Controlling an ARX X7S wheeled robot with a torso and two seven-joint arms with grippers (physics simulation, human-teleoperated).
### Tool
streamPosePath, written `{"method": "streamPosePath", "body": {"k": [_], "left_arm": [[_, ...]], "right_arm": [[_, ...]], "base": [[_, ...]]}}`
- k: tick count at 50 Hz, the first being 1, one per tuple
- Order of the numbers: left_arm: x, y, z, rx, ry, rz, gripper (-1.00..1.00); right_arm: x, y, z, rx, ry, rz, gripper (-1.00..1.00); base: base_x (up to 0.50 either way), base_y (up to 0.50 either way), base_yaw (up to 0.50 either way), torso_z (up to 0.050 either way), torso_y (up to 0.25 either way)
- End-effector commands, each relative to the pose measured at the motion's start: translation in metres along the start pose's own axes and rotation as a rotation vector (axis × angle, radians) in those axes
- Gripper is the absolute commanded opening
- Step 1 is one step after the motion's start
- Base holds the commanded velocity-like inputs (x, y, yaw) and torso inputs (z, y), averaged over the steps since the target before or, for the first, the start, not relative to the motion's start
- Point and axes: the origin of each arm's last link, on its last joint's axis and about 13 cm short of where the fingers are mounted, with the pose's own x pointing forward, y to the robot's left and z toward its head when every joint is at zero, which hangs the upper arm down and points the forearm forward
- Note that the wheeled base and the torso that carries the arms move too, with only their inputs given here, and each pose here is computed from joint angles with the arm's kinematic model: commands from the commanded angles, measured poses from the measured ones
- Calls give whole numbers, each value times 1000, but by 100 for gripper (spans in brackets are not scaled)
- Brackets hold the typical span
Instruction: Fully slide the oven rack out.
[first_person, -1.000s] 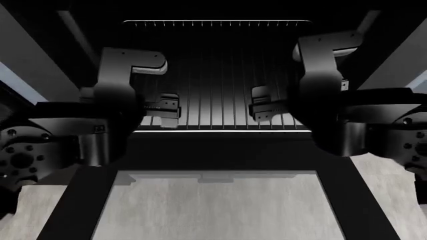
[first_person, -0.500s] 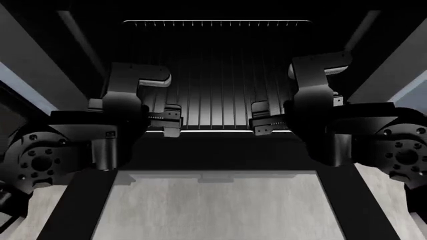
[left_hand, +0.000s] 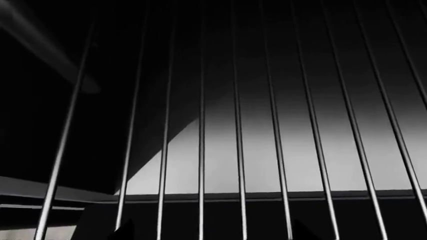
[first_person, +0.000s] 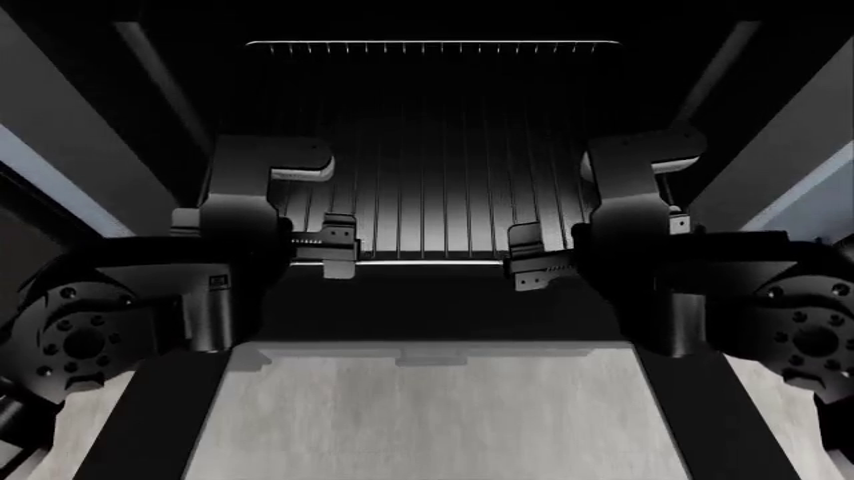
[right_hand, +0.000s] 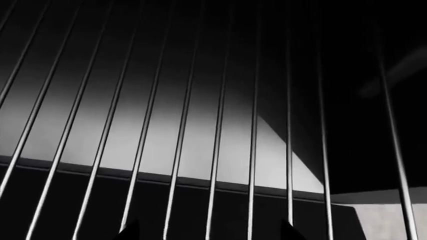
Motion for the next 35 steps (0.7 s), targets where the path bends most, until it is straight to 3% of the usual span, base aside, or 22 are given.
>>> {"method": "streamPosePath", "body": {"k": [1,22,35], "left_arm": [[4,1,-16,23,66,29,100],[3,3,-24,38,94,41,100],[2,8,-45,118,267,60,100]], "right_arm": [[5,0,-15,-5,54,-7,100],[9,-2,-20,28,93,-4,100],[3,-8,-41,28,308,-17,100]], "base": [[0,0,0,0,0],[0,0,0,0,-4],[-2,0,0,0,-7]]}}
